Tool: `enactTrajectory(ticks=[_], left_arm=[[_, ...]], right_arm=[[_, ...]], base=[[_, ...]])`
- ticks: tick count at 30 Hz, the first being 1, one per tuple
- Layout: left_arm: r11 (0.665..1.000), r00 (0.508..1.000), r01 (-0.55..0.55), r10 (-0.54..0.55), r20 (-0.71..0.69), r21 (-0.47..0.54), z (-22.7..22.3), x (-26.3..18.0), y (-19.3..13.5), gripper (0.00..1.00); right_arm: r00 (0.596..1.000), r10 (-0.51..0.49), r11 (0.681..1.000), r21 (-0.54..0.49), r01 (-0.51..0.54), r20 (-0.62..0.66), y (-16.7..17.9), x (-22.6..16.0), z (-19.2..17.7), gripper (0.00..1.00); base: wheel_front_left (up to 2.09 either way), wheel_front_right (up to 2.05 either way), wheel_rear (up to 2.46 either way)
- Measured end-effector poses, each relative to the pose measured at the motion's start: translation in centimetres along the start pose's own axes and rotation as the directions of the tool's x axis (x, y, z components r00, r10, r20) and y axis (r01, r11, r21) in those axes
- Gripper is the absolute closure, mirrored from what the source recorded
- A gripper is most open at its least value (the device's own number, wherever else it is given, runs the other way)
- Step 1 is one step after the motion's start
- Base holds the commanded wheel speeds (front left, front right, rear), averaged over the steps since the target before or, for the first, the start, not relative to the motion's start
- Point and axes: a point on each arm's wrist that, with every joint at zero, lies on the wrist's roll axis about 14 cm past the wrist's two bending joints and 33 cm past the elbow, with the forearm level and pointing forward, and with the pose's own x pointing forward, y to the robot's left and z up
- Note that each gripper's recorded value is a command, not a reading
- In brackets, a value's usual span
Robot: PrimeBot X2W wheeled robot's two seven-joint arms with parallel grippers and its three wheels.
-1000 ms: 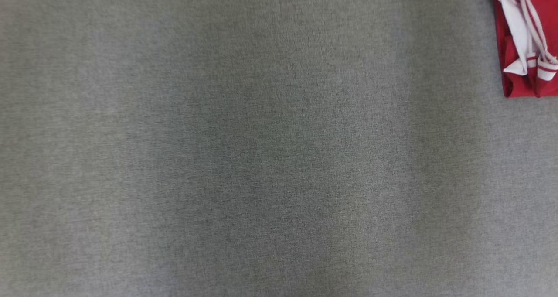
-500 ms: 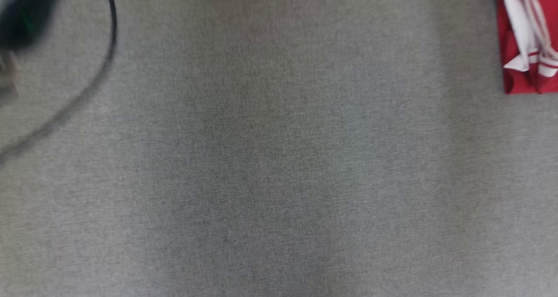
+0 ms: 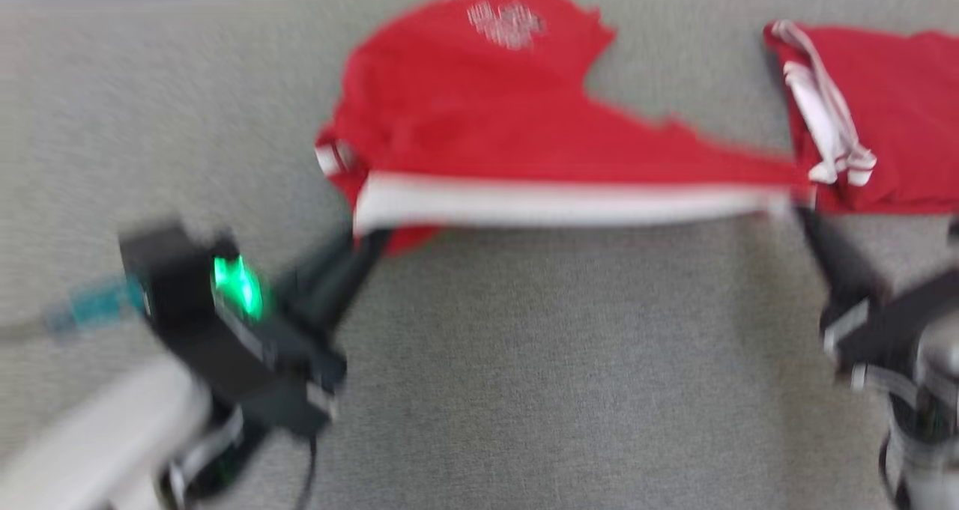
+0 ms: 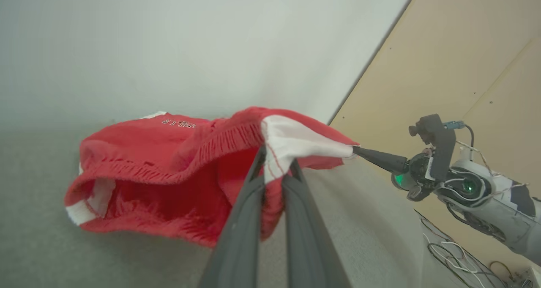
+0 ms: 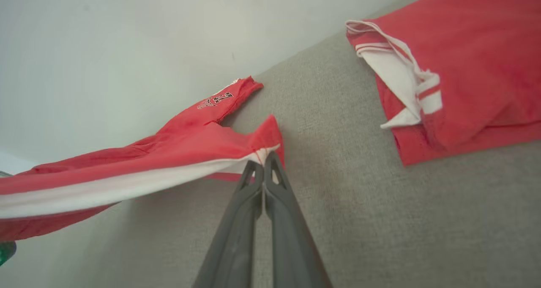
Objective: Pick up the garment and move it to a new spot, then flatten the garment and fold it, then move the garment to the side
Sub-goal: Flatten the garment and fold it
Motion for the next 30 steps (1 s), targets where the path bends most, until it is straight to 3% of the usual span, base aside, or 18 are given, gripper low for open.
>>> enactTrajectory(ticks=[2,11,20,24,30], left_arm=[[0.998,0.999,-0.039,0.039,0.000,-0.053,-1.1,-1.7,-0.7,1.00],[0.975,0.972,-0.211,0.201,-0.124,-0.076,-8.5,-9.4,-3.2,1.00],[0.947,0.925,-0.314,0.321,-0.204,0.066,-11.6,-16.2,-4.3,1.00],[0.932,0.912,-0.353,0.363,-0.190,0.085,-11.5,-17.8,-4.4,1.00],[0.933,0.920,-0.341,0.356,-0.162,0.111,-11.2,-17.5,-5.4,1.00]], right_arm=[[1.000,-0.008,1.000,0.026,0.008,-0.014,0.2,-2.1,-1.4,1.00],[0.986,-0.035,0.996,0.080,0.049,-0.166,0.8,-9.2,-7.4,1.00],[0.941,-0.027,0.985,0.153,0.083,-0.338,1.9,-15.4,-12.7,1.00],[0.924,-0.003,0.979,0.187,0.081,-0.381,2.9,-16.9,-14.3,1.00],[0.939,0.028,0.984,0.173,0.034,-0.344,4.0,-16.0,-13.2,1.00]], base=[[0.00,0.00,0.00],[0.00,0.00,0.00],[0.00,0.00,0.00],[0.00,0.00,0.00],[0.00,0.00,0.00]])
